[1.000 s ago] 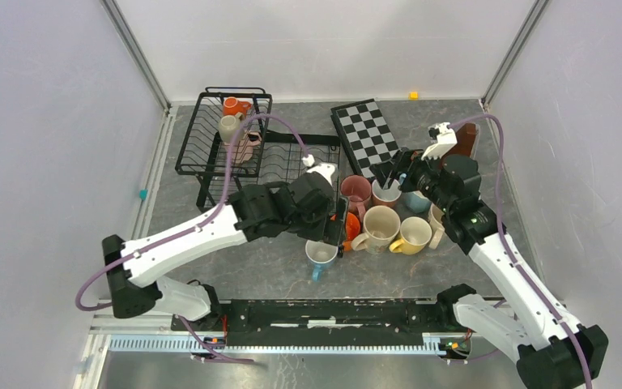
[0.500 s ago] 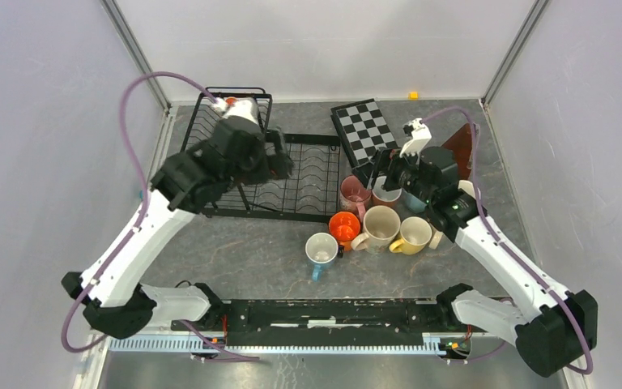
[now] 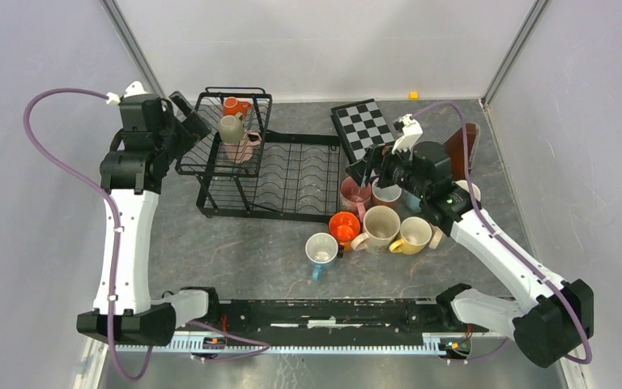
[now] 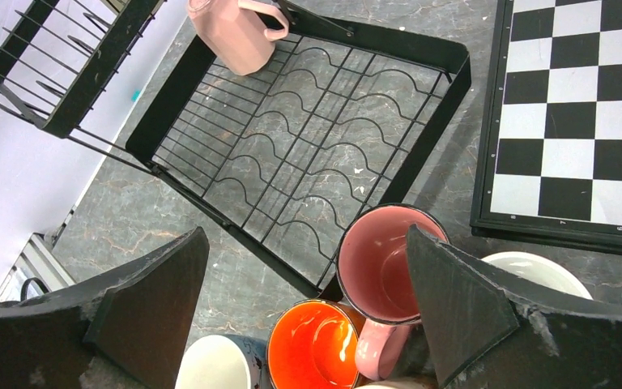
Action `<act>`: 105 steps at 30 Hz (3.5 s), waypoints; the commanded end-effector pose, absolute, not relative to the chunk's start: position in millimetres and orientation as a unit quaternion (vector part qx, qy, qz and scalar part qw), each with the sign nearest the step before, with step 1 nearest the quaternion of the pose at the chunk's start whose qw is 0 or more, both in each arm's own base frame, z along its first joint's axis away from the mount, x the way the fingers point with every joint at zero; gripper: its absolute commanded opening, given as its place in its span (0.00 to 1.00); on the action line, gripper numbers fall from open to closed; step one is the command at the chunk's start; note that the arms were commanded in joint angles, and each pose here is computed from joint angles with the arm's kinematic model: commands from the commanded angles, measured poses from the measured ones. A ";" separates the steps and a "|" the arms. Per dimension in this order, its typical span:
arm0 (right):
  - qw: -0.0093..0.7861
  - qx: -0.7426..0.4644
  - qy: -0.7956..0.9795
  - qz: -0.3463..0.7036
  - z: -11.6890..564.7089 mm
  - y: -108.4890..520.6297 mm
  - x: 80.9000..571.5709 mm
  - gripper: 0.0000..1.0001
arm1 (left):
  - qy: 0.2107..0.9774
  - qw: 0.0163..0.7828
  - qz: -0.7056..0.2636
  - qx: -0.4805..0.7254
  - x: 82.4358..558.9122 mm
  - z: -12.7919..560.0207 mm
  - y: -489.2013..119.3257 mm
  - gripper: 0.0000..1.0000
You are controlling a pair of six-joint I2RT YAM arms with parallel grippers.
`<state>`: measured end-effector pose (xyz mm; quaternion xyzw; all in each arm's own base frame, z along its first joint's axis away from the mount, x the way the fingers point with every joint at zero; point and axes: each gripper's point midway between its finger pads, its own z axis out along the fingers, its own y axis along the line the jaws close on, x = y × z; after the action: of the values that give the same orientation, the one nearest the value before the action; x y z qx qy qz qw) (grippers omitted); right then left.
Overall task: Unload the cups from the dish rack
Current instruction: Move the cup to the dish rack.
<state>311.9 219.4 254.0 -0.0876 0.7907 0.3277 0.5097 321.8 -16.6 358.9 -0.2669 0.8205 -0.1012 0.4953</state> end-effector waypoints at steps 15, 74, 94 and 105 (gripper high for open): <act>0.529 -0.127 0.770 0.334 271.3 229.5 317.9 0.98 | 0.667 0.586 -0.145 -0.437 424.9 363.7 86.1 1.00; 0.498 -0.177 0.777 0.342 222.9 249.5 318.0 0.98 | 0.620 0.421 -0.256 -0.611 520.9 139.2 71.1 0.17; 0.489 -0.186 0.780 0.344 213.7 251.3 315.5 0.98 | 0.562 0.405 -0.292 -0.659 504.1 110.2 67.9 0.10; 0.483 -0.190 0.782 0.346 209.3 257.2 316.3 0.98 | 0.533 0.384 -0.321 -0.682 498.9 85.2 61.9 0.09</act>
<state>314.4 249.6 202.8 -0.1782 0.7953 0.3371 0.4713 523.3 87.1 217.6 -0.6129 0.4986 -0.3628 0.4941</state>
